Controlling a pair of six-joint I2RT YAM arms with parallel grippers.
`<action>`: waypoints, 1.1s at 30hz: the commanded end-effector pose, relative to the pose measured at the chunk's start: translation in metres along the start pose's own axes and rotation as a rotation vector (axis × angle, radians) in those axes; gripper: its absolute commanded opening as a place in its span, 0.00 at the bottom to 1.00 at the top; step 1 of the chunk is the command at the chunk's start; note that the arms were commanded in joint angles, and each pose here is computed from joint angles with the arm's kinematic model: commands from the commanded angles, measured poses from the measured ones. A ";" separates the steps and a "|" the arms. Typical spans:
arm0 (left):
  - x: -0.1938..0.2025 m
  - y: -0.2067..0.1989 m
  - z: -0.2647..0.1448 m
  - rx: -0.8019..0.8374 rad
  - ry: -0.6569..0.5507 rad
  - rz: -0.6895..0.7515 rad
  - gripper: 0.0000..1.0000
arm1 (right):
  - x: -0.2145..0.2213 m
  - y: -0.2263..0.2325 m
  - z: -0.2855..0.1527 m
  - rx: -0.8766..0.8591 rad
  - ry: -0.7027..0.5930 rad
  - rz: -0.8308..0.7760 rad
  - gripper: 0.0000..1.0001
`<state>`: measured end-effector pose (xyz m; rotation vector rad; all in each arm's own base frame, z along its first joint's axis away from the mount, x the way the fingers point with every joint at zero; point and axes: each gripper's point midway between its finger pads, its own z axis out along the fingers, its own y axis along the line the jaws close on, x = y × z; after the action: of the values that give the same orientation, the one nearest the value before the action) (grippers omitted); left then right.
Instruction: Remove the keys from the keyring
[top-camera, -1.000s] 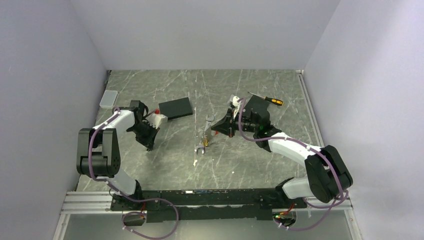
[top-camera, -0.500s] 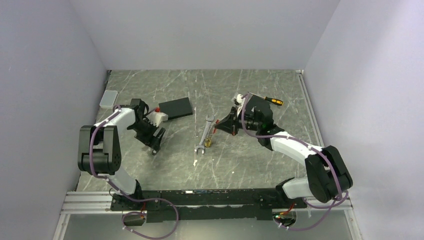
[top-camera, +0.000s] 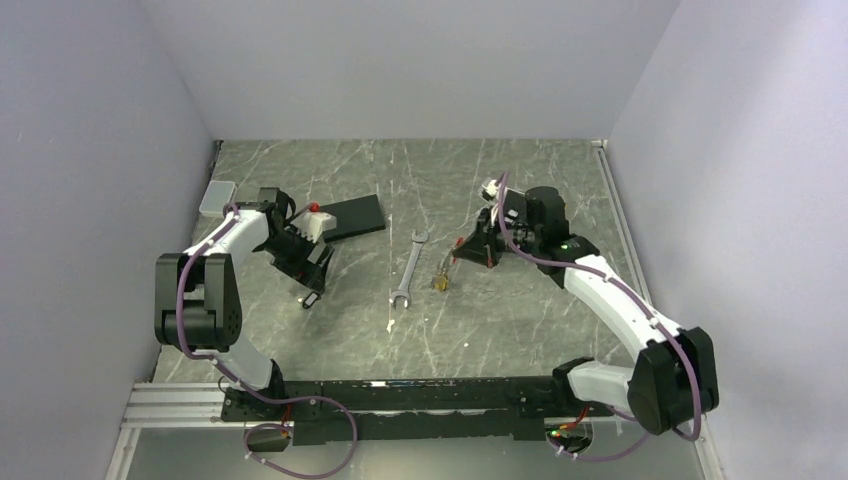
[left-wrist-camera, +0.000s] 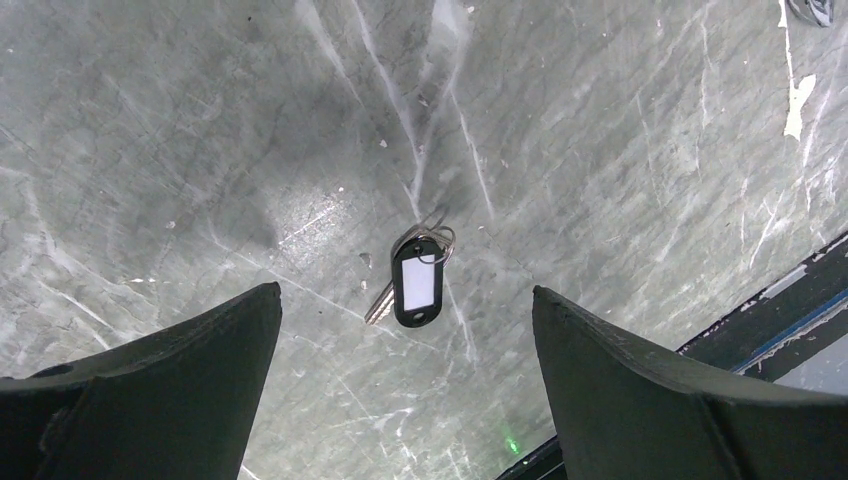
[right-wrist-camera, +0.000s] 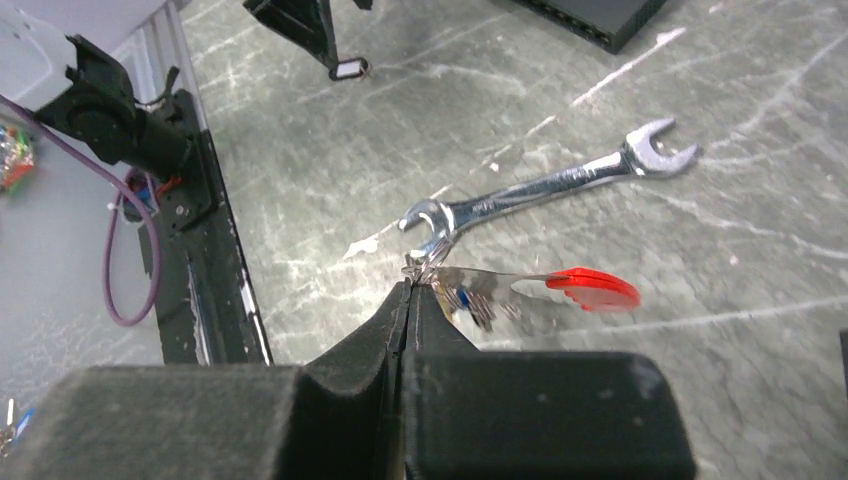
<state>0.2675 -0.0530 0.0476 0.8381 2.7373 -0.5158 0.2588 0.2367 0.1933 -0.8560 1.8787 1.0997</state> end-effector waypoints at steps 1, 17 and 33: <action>-0.011 -0.009 -0.009 0.022 -0.062 0.010 1.00 | 0.010 0.004 -0.023 0.058 0.080 -0.013 0.00; -0.032 -0.026 -0.031 0.062 -0.150 -0.040 1.00 | 0.013 -0.075 0.043 0.136 0.013 0.167 0.00; -0.077 -0.042 -0.084 0.024 -0.367 -0.073 0.99 | -0.008 -0.109 -0.003 0.243 -0.057 0.140 0.85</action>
<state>0.2772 -0.0841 0.1165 0.6513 2.5669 -0.6676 0.3394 0.2196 0.1062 -0.5609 2.1573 1.0117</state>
